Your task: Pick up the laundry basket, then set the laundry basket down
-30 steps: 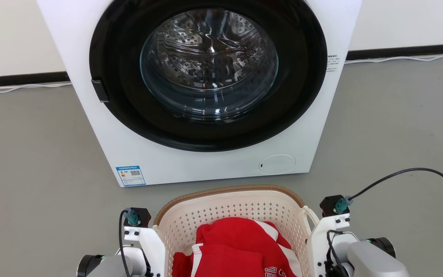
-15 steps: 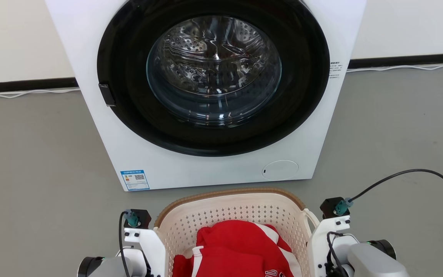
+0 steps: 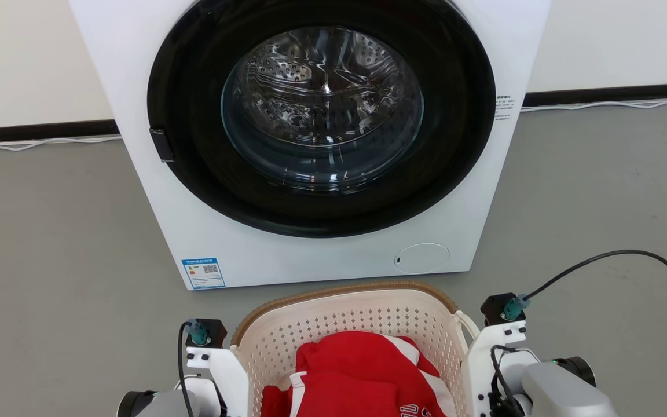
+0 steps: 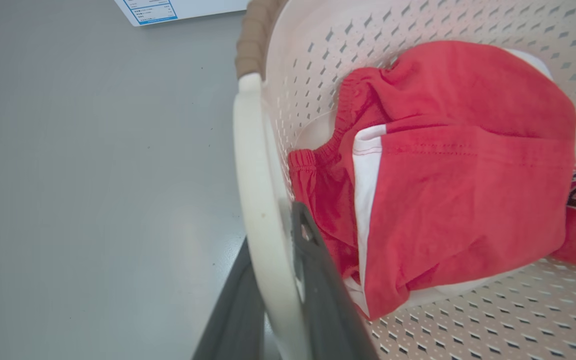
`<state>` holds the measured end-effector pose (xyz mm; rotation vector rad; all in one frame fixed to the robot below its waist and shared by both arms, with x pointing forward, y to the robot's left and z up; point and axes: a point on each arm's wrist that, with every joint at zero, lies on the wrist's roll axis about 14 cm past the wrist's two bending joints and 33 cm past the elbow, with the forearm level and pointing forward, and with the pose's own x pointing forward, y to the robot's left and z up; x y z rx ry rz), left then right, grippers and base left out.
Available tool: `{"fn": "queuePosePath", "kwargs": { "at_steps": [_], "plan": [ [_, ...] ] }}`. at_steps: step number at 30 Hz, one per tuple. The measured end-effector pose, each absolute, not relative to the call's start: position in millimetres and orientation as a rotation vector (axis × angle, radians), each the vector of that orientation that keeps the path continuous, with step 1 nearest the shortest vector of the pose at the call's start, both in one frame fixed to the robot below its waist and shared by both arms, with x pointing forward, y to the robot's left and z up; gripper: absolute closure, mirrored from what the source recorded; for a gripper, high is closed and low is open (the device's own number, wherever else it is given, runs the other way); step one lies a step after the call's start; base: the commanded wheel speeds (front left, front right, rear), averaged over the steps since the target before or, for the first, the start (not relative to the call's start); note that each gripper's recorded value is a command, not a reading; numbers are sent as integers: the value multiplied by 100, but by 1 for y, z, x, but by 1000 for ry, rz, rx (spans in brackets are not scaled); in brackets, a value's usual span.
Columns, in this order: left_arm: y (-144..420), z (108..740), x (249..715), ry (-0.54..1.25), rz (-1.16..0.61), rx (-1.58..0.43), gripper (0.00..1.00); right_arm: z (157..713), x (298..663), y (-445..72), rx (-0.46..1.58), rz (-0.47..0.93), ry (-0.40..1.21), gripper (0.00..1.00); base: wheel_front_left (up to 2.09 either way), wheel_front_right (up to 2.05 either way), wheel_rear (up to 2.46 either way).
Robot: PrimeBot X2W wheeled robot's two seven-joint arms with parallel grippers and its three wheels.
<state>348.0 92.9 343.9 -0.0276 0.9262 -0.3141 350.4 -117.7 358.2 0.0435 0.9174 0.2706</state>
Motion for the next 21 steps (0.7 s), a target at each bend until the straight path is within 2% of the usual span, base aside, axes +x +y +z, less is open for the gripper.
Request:
{"fn": "queuePosePath", "kwargs": {
  "at_steps": [21],
  "plan": [
    [93, 340, 347, 941, -315, -30, 100, 353, 347, -116, 51, 275, 931, 100, 0, 0, 0]
  ]
}}
